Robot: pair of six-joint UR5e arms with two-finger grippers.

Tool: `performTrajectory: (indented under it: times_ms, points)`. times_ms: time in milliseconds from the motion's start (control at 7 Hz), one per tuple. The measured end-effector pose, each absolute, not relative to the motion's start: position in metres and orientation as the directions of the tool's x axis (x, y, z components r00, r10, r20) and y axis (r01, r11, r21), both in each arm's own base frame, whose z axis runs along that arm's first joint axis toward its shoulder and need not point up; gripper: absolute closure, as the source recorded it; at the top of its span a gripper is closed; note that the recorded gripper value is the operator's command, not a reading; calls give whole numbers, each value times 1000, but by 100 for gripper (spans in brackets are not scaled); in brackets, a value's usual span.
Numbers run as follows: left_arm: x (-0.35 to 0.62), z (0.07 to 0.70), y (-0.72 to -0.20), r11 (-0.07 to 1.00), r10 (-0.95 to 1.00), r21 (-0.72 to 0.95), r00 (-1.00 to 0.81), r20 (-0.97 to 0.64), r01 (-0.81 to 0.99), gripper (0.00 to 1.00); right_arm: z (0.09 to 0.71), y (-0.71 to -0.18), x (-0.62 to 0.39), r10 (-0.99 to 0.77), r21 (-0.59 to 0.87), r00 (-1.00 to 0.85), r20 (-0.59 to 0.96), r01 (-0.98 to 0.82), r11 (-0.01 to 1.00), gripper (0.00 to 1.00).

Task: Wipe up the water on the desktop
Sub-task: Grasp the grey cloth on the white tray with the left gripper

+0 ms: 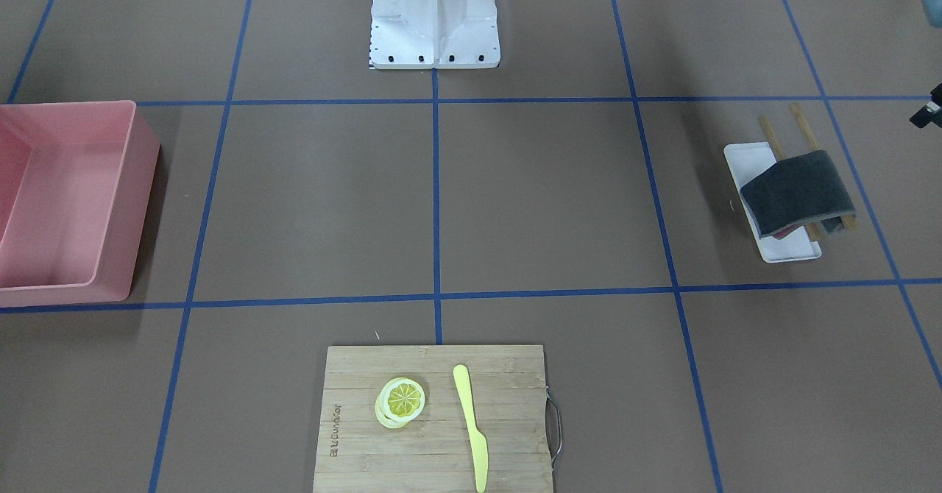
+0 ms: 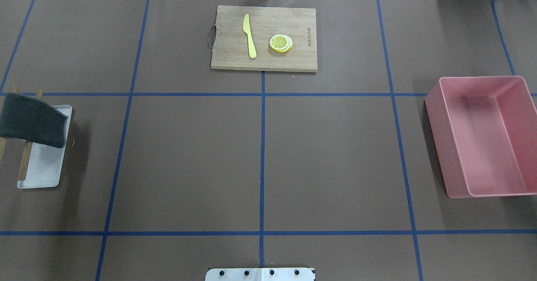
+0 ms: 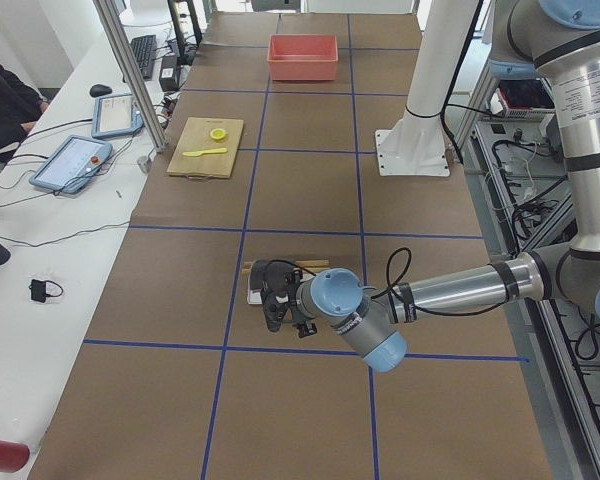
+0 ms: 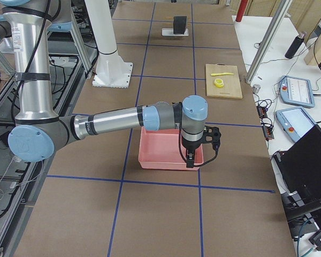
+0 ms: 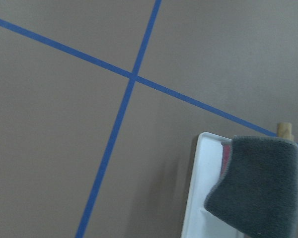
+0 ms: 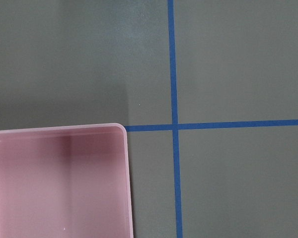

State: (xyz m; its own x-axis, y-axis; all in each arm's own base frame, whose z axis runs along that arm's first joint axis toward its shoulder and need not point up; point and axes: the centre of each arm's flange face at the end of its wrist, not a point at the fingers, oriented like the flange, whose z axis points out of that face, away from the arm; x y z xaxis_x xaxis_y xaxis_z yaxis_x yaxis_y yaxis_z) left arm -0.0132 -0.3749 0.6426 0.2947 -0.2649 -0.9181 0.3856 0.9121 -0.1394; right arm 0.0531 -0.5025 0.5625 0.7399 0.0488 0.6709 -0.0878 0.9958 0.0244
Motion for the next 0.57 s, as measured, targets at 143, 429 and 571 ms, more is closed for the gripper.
performTrajectory:
  times_ms: [143, 429, 571]
  points:
    - [-7, 631, -388, 913, -261, -144, 274, -926, 381, 1, 565, -502, 53, 53, 19, 739, 671, -89, 996, 0]
    - [18, 607, -412, 923, -256, -159, 252, -933, 351, 1, 567, -500, 53, 55, 16, 740, 670, -88, 996, 0]
    - [33, 599, -420, 930, -254, -165, 248, -935, 330, 1, 569, -500, 53, 56, 14, 741, 669, -88, 996, 0]
